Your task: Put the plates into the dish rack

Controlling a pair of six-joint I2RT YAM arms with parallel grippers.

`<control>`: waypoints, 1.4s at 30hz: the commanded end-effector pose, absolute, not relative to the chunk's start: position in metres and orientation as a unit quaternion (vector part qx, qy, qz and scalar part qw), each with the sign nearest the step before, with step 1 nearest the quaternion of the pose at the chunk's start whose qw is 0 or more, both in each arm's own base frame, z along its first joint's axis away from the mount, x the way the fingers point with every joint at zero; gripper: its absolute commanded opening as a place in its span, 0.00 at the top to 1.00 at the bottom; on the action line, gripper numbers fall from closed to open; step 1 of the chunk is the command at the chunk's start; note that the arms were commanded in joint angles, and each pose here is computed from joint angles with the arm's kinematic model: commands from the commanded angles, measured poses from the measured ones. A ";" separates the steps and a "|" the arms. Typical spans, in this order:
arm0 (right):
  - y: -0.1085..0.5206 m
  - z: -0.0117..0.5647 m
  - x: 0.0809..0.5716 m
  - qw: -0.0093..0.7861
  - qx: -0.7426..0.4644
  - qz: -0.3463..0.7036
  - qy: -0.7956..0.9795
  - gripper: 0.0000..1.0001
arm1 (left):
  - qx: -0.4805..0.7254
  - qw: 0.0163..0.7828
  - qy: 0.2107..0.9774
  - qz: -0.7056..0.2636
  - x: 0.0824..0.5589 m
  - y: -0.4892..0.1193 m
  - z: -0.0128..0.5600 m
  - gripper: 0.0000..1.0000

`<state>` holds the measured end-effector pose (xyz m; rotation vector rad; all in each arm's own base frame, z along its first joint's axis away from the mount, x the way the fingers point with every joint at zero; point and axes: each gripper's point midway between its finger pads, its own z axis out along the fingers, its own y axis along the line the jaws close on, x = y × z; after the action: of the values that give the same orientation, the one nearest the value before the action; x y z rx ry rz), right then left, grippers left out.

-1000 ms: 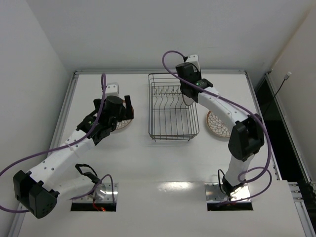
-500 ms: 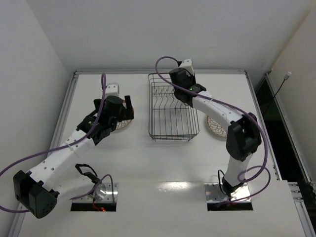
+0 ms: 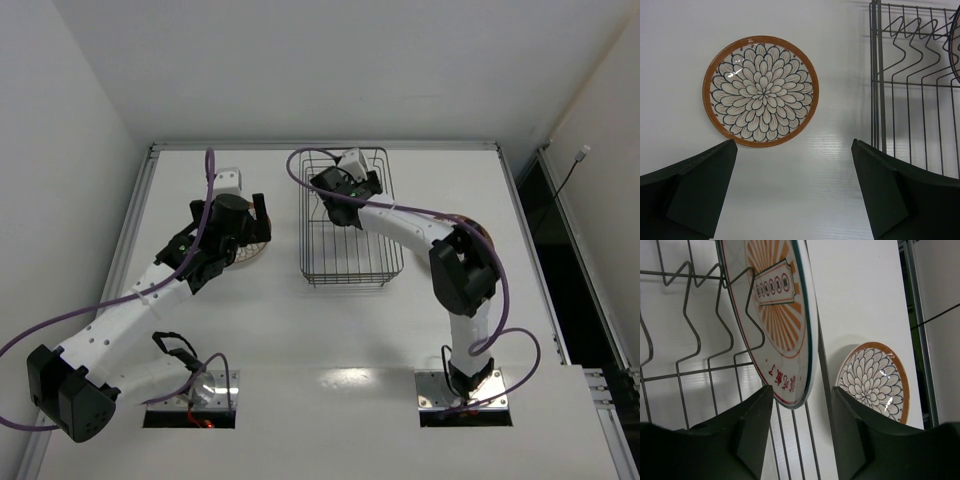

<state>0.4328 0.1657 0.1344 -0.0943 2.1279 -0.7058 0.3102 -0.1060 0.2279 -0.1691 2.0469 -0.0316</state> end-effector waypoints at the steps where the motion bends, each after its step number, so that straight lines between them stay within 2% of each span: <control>1: 0.166 0.161 0.436 0.459 0.014 -0.270 0.846 0.50 | -0.074 0.525 0.848 -0.019 0.313 -0.107 0.234 0.00; 4: 0.170 0.184 0.438 0.474 0.025 -0.253 0.843 0.40 | -0.074 0.525 0.848 -0.019 0.313 -0.107 0.234 0.00; 5: 0.171 0.189 0.440 0.478 0.029 -0.249 0.842 0.33 | -0.074 0.525 0.848 -0.019 0.313 -0.107 0.234 0.00; 11: 0.158 0.246 0.455 0.511 0.051 -0.242 0.823 0.26 | -0.074 0.525 0.848 -0.019 0.313 -0.107 0.234 0.00; 18: 0.146 0.231 0.494 0.484 0.032 -0.264 0.834 0.26 | -0.074 0.525 0.848 -0.019 0.313 -0.107 0.234 0.00; 26: 0.127 0.197 0.507 0.450 0.025 -0.256 0.855 0.29 | -0.072 0.522 0.850 -0.016 0.314 -0.108 0.231 0.00; 37: 0.107 0.253 0.488 0.518 0.083 -0.214 0.824 0.30 | -0.072 0.522 0.850 -0.016 0.314 -0.108 0.231 0.00; 42: 0.133 0.275 0.495 0.546 0.048 -0.149 0.823 0.30 | -0.071 0.518 0.852 -0.014 0.315 -0.108 0.228 0.00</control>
<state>0.4862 0.1149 0.2349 0.1254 2.0406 -0.5082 0.3114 -0.1068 0.2242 -0.1653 2.0572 -0.0245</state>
